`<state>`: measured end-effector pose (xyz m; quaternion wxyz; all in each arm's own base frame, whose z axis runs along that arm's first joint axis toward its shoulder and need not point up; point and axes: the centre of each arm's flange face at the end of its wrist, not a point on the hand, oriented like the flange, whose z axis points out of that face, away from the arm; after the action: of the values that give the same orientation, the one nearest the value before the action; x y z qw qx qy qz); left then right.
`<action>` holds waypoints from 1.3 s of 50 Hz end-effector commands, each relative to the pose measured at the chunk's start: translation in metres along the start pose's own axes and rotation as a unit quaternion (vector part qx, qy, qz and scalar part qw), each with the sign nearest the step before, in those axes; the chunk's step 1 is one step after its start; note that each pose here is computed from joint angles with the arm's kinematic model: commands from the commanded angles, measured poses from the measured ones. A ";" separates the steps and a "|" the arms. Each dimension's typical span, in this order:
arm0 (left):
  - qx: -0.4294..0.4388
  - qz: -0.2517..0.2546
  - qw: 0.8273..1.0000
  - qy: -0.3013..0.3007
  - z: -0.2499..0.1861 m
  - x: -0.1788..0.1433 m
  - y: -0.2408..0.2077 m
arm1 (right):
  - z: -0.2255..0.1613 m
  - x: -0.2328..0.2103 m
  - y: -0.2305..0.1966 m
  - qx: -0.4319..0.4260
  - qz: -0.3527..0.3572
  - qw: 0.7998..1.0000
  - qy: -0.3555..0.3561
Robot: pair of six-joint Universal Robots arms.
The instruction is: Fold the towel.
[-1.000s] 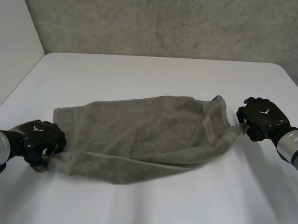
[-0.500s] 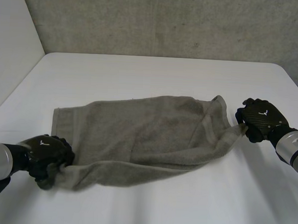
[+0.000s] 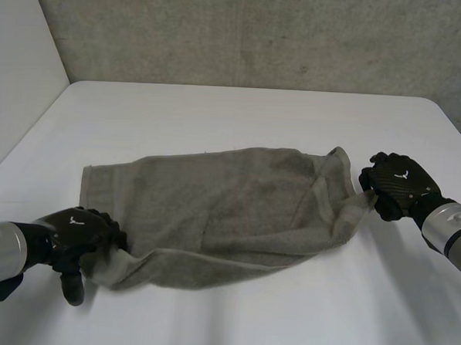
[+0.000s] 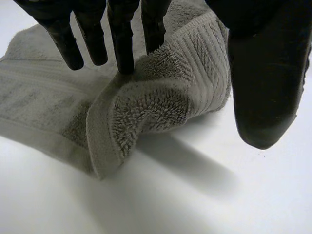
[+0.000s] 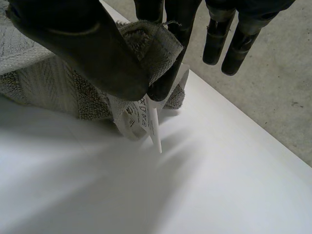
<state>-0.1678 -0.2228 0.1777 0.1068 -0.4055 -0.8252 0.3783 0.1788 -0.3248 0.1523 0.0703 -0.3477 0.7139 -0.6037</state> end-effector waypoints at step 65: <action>0.095 -0.007 0.993 -0.068 0.008 -0.008 -0.032 | -0.001 -0.012 0.001 -0.005 -0.018 1.000 -0.015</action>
<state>-0.1856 -0.2478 0.1968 0.0902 -0.3639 -0.7901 0.4849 0.1865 -0.3174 0.1486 0.0678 -0.3695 0.7092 -0.5967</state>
